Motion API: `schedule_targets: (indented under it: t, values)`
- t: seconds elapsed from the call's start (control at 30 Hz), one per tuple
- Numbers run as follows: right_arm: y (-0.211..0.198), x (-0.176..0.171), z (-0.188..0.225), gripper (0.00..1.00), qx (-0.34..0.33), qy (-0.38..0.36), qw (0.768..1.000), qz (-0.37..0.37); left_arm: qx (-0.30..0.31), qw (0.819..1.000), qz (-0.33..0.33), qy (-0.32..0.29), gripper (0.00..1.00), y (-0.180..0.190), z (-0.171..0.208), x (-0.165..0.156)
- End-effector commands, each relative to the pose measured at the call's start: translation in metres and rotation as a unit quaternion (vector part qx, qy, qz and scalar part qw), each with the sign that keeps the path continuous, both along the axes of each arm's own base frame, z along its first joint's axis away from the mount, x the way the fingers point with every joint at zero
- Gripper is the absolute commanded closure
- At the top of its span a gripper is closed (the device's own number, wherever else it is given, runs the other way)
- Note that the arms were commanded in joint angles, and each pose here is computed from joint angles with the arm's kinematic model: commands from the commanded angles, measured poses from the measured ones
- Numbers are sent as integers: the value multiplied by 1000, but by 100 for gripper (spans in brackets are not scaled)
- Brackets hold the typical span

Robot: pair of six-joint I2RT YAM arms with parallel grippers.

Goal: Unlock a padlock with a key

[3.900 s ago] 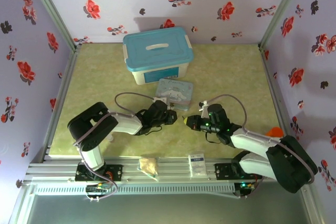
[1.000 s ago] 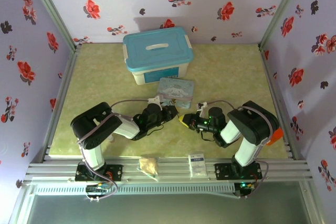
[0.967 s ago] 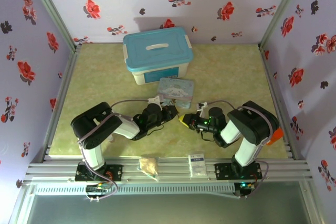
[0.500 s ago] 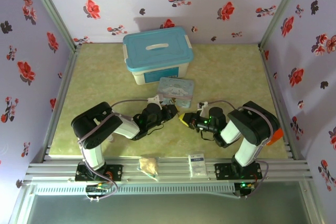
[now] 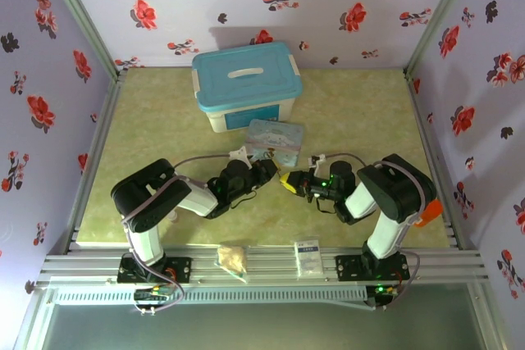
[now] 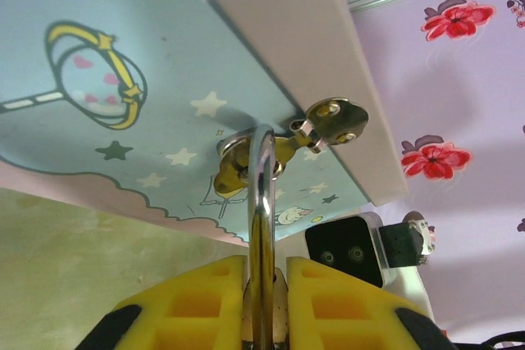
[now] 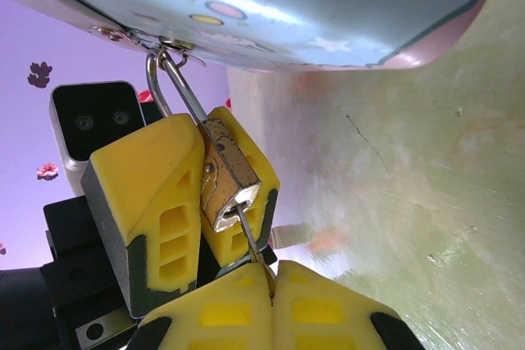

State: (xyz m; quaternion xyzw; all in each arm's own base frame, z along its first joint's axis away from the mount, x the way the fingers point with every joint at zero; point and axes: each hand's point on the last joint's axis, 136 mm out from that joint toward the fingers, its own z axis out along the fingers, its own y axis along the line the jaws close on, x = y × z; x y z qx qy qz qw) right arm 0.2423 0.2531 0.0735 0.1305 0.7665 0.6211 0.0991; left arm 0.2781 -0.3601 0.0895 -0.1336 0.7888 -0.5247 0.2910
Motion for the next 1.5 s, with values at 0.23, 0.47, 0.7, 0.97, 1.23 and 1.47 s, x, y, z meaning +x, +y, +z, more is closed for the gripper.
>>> schedule_targets:
  t: [0.23, 0.47, 0.7, 0.97, 1.23, 1.47]
  values:
    - [-2, 38, 24, 100, 10, -73, 996, -49, -77, 993, -91, -9, 100, -29, 41, -36]
    - [-7, 44, 30, 100, 12, -87, 995, -52, -89, 991, -102, -11, 100, -34, 48, -42]
    - [-17, 44, 37, 100, 19, -92, 994, -52, -91, 989, -113, -13, 100, -36, 52, -48]
    - [-20, 42, 32, 100, 7, -91, 993, -78, -86, 988, -125, -18, 100, -50, 53, -51]
    - [-11, 43, 45, 100, -5, -115, 986, -120, -67, 990, -123, -10, 100, -55, 43, -55]
    - [-11, 52, 86, 100, 64, -92, 983, -145, -86, 988, -127, -1, 100, -62, 39, -59]
